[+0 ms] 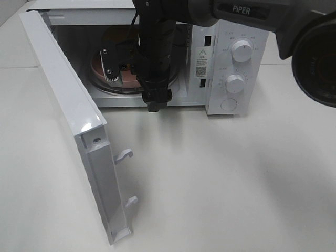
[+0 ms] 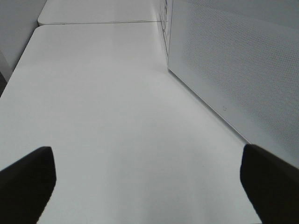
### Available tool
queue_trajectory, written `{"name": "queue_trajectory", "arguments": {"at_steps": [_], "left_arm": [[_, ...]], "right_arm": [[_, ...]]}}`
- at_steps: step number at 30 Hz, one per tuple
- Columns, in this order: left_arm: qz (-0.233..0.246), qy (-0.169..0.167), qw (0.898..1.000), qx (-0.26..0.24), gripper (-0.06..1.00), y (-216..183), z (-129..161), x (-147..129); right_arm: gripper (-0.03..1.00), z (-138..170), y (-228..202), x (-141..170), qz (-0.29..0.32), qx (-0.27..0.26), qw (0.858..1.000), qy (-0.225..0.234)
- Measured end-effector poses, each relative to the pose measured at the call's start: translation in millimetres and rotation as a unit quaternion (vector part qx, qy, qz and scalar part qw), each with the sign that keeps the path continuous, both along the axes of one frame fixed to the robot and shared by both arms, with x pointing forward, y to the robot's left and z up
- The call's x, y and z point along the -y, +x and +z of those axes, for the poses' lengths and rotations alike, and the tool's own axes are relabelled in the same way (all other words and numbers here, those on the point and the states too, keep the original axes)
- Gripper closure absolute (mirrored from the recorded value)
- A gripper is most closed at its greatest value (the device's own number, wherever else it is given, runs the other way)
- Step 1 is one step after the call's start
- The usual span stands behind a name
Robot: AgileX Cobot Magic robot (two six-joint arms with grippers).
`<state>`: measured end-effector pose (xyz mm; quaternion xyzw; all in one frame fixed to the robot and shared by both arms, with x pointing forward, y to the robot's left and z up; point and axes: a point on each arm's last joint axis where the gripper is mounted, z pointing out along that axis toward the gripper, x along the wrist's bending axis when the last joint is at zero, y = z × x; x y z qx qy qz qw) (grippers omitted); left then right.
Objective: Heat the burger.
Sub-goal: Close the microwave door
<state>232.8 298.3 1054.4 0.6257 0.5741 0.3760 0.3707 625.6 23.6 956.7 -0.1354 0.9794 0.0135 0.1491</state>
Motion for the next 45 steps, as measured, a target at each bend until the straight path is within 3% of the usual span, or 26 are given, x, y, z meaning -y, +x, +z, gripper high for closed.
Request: {"name": "queue_trajectory", "arguments": {"at_steps": [9, 30, 39, 45], "left_arm": [[0.0, 0.0, 1.0, 0.0, -0.05, 0, 0, 0], [0.0, 0.0, 1.0, 0.0, -0.05, 0, 0, 0], [0.0, 0.0, 1.0, 0.0, -0.05, 0, 0, 0], [0.0, 0.0, 1.0, 0.0, -0.05, 0, 0, 0]], "right_arm": [[0.27, 10, -8, -2, 0.003, -0.002, 1.0, -0.001], [0.26, 29, -67, 43, -0.01, -0.039, 0.999, -0.024], [0.25, 44, -97, 71, -0.055, -0.046, 0.997, -0.023], [0.15, 58, -123, 94, -0.109, -0.036, 0.993, 0.008]]}}
